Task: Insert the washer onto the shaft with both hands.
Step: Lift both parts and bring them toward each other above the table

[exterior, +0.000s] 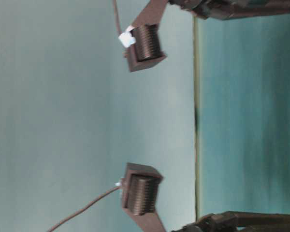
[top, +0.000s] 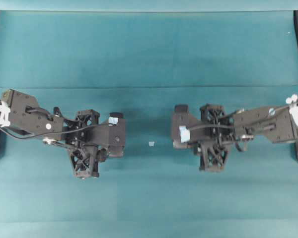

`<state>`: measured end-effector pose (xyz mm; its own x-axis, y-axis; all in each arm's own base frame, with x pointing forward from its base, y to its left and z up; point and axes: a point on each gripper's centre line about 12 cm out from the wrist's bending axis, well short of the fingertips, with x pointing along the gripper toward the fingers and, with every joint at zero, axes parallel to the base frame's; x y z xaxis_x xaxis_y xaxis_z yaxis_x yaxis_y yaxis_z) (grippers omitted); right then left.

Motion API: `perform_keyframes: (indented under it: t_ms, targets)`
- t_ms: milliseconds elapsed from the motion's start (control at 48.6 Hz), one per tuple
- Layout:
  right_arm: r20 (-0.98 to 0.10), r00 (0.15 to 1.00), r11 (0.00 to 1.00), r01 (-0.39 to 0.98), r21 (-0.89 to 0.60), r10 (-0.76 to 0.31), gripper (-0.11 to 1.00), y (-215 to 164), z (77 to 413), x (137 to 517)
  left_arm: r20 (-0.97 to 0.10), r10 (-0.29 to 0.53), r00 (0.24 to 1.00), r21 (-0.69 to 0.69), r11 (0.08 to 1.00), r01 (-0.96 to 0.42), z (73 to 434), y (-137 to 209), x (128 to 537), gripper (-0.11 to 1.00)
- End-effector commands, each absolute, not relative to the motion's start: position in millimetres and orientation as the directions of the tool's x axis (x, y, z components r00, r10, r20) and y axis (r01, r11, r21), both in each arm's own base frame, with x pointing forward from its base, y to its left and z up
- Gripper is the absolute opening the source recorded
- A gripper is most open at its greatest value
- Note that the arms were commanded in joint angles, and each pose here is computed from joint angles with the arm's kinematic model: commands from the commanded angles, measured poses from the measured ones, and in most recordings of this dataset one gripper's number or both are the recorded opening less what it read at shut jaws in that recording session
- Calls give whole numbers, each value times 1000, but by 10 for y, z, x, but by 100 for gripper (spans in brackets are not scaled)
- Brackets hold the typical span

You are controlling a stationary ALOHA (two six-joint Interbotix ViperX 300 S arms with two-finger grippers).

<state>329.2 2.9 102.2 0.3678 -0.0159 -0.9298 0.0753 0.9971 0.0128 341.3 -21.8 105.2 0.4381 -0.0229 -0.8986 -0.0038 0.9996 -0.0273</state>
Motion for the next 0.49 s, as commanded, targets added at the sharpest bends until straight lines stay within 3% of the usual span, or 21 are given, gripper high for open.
perform_keyframes:
  t_ms: [0,185,473]
  targets:
    - [-902,432,997,71,19,-13,0,41,1186,3348,-874,-26,486,-31,1000,-2,1207,-222,3460,36]
    - [-869,495,997,68,29,-8,0,54,1305,3379,-843,-28,537,-28,1000,9,1337,-210,3441,36]
    - [-816,578,998,34,45,17,0,160,1349,3369,-644,-49,764,-52,998,20,1500,-215,3394,36]
